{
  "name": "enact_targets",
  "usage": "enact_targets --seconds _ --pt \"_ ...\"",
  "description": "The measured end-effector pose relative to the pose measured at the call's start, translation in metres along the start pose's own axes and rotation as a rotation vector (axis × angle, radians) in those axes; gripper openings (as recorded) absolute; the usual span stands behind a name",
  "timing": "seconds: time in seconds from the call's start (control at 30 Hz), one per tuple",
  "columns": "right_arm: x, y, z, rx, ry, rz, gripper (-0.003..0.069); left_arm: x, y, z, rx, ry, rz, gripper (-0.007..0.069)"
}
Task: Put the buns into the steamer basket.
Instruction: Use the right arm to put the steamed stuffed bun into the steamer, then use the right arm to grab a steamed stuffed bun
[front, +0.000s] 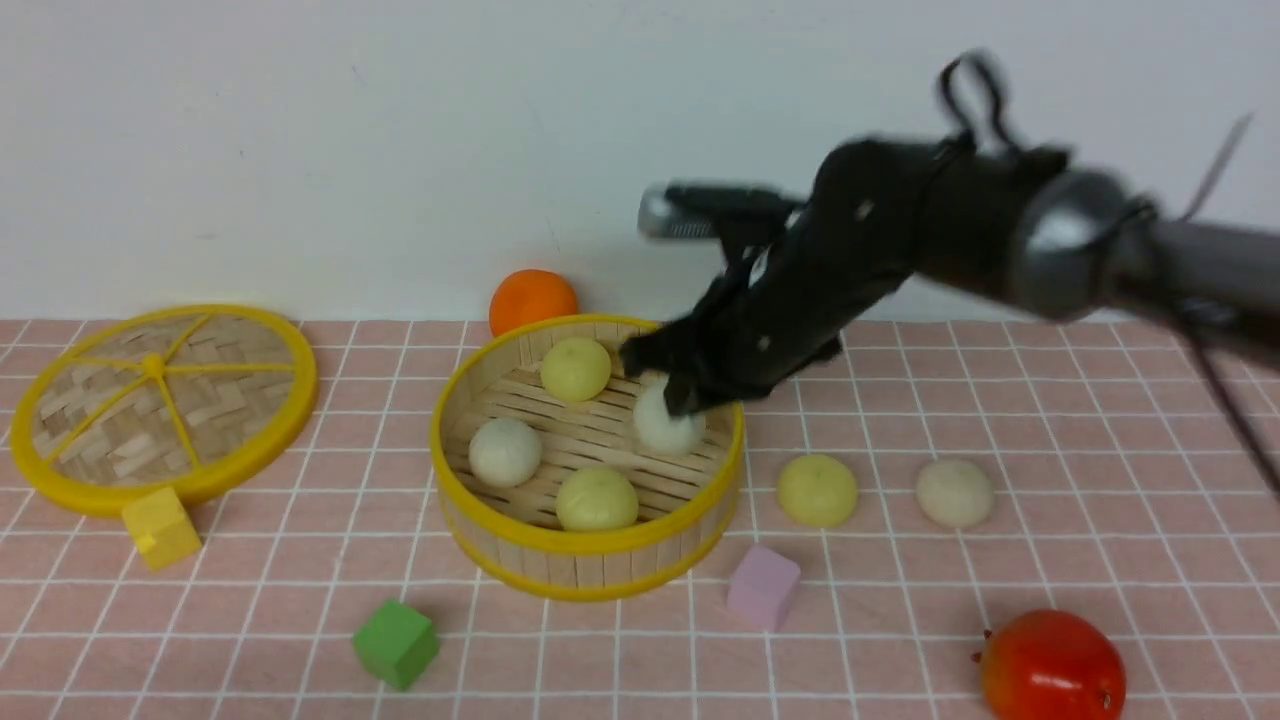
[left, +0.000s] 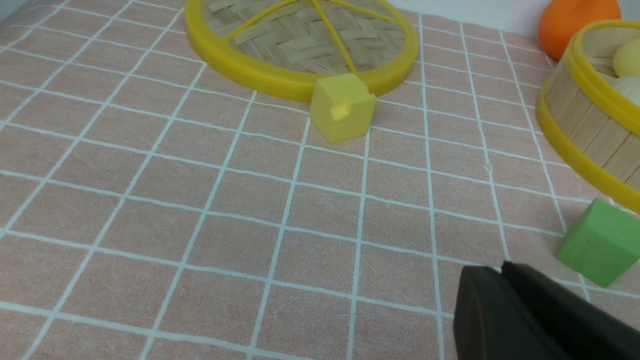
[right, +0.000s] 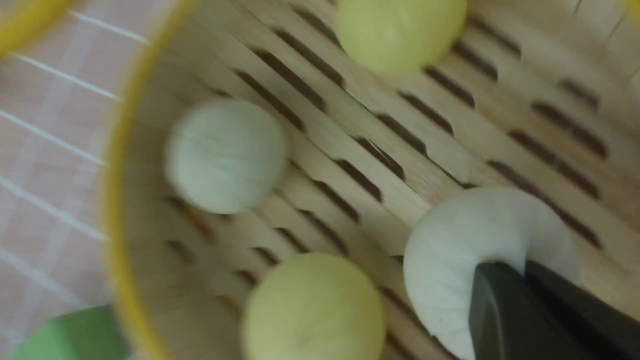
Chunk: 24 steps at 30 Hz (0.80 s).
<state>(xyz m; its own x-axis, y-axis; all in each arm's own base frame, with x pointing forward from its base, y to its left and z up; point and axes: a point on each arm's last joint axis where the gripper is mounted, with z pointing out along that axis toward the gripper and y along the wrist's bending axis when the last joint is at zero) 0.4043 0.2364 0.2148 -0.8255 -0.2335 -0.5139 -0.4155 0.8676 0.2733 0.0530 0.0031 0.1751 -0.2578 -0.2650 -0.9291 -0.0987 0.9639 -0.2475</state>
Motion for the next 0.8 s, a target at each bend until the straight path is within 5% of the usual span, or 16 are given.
enact_targets --seconds 0.2,0.33,0.43,0.53,0.8 --pt "0.006 -0.005 0.019 0.005 0.032 0.042 0.0067 0.0 0.0 0.0 0.0 0.0 0.0 0.0083" --pt "0.002 -0.003 0.01 0.005 0.039 0.029 0.0172 0.0 0.0 0.0 -0.001 0.0 0.002 0.0092" --pt "-0.009 -0.001 -0.013 0.028 0.061 -0.01 0.0322 0.0 0.0 0.0 -0.001 0.0 0.003 0.0097" --pt "-0.016 -0.004 -0.034 0.074 0.069 -0.037 0.0369 0.0 0.0 0.0 -0.001 0.0 0.003 0.0097" --pt "0.004 -0.046 -0.037 0.212 0.246 0.071 0.027 0.0 0.0 0.0 -0.001 0.001 0.003 0.0097"
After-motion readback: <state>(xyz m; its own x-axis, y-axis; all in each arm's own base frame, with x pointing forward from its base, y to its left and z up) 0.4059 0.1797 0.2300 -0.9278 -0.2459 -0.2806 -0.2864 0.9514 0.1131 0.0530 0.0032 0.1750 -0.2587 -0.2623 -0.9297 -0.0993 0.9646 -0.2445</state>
